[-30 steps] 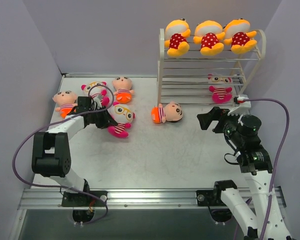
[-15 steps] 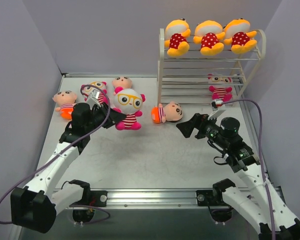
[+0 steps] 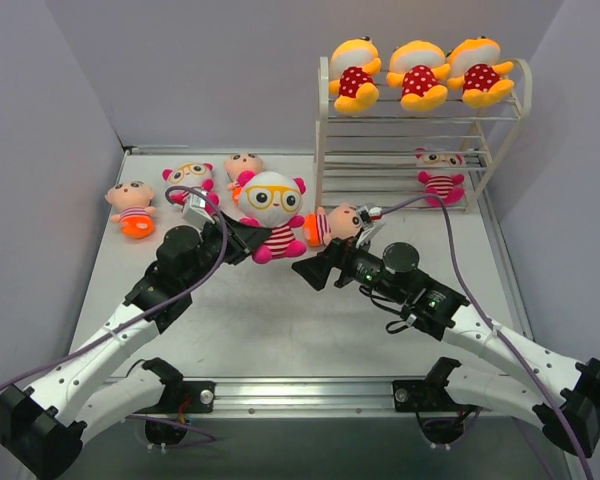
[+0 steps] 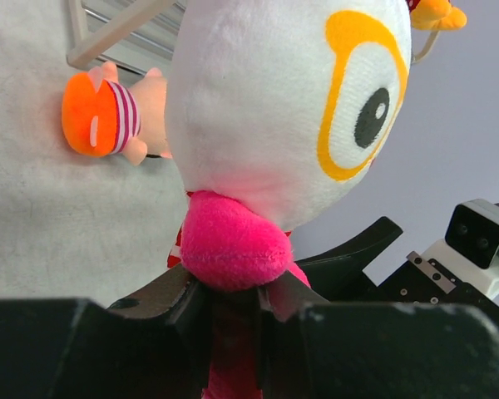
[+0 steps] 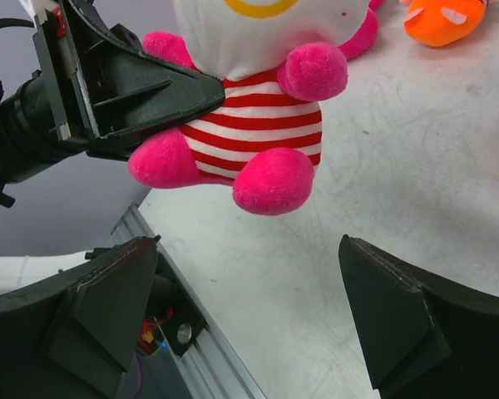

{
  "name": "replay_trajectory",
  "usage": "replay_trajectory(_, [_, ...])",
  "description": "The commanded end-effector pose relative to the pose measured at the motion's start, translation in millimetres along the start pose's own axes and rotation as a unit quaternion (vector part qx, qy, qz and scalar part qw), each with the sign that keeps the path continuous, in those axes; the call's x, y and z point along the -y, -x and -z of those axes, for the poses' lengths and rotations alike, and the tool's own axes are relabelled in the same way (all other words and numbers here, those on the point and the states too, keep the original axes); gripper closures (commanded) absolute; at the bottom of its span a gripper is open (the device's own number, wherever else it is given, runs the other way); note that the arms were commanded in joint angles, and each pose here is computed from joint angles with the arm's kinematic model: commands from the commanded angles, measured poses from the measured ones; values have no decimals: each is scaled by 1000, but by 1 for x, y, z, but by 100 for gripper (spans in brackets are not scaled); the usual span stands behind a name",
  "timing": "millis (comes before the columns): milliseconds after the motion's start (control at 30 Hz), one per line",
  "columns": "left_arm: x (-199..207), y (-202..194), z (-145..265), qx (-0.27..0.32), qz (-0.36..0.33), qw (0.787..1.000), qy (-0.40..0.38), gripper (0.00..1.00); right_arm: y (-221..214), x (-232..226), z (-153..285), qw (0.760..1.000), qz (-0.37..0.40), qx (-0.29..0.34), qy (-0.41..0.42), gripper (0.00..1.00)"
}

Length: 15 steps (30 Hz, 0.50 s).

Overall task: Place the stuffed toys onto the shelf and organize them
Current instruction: Pass the stuffed toy from the left arm to the right

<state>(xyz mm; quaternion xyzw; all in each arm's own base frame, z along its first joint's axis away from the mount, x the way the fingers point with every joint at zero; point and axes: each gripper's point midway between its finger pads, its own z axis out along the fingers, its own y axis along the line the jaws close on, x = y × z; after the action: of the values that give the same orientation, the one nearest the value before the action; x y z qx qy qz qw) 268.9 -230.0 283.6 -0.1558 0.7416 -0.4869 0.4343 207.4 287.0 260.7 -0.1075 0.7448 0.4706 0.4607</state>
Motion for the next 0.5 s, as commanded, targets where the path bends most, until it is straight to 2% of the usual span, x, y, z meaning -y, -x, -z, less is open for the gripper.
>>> replay_trajectory(0, [30,21,1,58,21,997,-43,96,26,-12,-9,998,-6,68,5,5])
replay_trajectory(467, [58,0,0,70,53,992,-89,93,19,3,-24,993,-54,104,-29,9])
